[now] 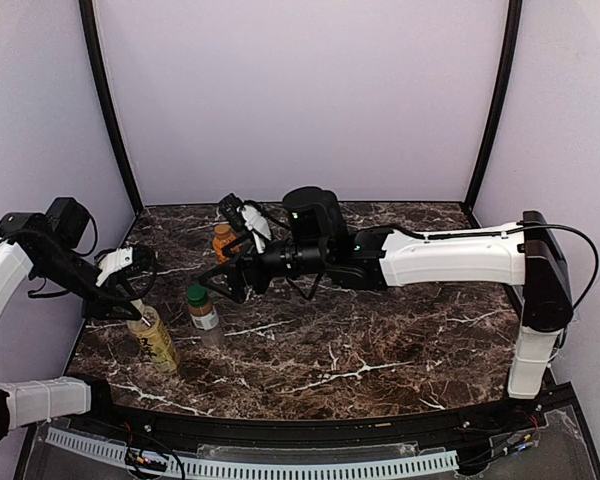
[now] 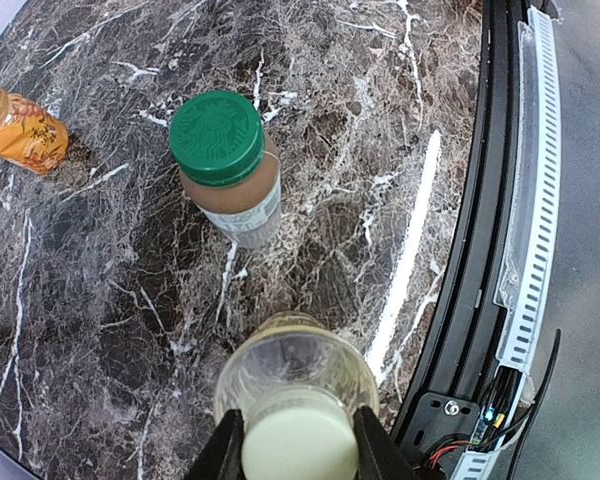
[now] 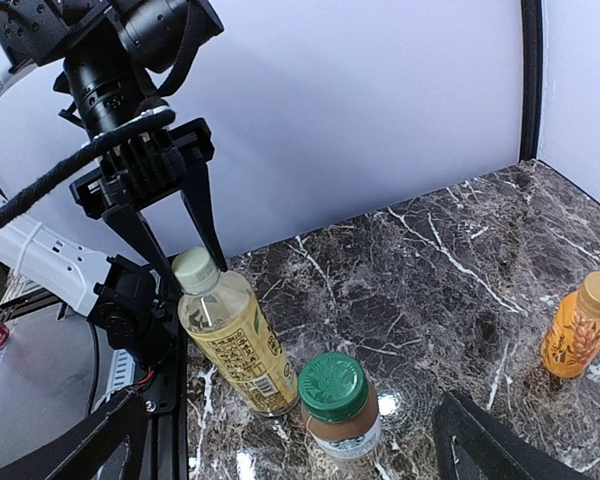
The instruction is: Unscrew the bottle caps
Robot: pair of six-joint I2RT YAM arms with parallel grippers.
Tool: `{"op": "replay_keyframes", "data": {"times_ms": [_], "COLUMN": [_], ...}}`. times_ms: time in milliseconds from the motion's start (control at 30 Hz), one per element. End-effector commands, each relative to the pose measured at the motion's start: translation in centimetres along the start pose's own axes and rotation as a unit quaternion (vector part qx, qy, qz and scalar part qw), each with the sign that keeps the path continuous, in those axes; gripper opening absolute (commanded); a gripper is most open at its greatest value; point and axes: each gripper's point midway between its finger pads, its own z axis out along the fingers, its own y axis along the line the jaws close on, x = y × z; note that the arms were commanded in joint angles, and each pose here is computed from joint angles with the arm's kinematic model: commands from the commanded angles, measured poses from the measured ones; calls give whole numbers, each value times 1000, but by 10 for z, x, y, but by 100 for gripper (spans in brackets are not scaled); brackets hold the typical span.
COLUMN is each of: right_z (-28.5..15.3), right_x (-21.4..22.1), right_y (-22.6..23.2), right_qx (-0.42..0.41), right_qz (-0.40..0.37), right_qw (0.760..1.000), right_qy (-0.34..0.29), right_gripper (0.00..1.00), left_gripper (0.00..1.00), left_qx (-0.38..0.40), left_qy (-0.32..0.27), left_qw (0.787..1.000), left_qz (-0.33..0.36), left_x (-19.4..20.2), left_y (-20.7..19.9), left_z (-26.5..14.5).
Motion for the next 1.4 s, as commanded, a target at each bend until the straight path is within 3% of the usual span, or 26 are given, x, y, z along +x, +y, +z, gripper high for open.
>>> {"op": "replay_keyframes", "data": {"times_ms": [0, 200, 300, 667, 933, 1167, 1367], "right_z": [6, 28, 44, 77, 75, 81, 80], "right_x": [-15, -21, -25, -54, -70, -71, -72], "right_y": [20, 68, 66, 32, 28, 24, 32], "right_qx": [-37, -72, -47, 50, 75, 85, 65], "right_qz": [-16, -136, -164, -206, -230, -249, -253], "right_qw": [999, 987, 984, 973, 964, 960, 960], "right_qy": [-20, -40, -49, -90, -107, -97, -96], "right_gripper": [99, 99, 98, 99, 99, 98, 78], "left_gripper": [1, 1, 1, 1, 1, 1, 1], "left_qx": [52, 42, 26, -94, -59, -21, -12], "left_qy": [10, -84, -118, -83, -164, -179, -186], "left_qw": [997, 995, 993, 991, 983, 983, 982], "left_qz": [-51, -26, -9, 39, 59, 46, 45], "left_x": [-5, -58, -76, -75, -107, -113, -116], "left_y": [-28, -34, -37, -12, -27, -25, -27], "left_z": [-19, -59, -79, -104, -116, -109, -109]}}
